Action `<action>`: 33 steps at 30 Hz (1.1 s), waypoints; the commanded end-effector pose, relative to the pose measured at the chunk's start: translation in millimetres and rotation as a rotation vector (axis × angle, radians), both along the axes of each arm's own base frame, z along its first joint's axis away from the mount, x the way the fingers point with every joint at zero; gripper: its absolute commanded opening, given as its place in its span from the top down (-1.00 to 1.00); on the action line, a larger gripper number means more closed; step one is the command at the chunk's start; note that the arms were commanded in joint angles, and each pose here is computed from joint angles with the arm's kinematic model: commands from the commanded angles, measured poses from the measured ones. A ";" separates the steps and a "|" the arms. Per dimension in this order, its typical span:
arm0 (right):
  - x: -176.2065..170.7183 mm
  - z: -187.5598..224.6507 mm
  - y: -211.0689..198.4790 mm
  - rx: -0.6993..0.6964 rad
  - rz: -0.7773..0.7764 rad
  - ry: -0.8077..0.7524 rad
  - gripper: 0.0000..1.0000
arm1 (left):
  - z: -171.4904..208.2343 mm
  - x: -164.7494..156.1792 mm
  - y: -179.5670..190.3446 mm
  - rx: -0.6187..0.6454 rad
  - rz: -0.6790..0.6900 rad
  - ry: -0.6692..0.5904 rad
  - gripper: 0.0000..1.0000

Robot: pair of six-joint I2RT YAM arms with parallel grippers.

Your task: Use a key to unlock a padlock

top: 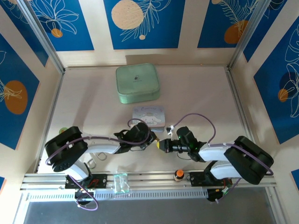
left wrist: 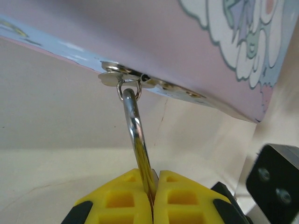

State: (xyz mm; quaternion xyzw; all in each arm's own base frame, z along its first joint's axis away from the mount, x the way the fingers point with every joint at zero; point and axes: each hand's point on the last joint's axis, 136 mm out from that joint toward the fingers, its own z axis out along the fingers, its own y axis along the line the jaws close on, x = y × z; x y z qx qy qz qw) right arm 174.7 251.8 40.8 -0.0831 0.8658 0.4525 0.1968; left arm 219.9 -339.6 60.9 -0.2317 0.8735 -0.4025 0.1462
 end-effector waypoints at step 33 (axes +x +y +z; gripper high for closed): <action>7.6 1.2 -20.4 -0.100 -0.039 0.142 0.36 | -58.6 -15.1 47.6 0.352 -0.101 0.006 0.76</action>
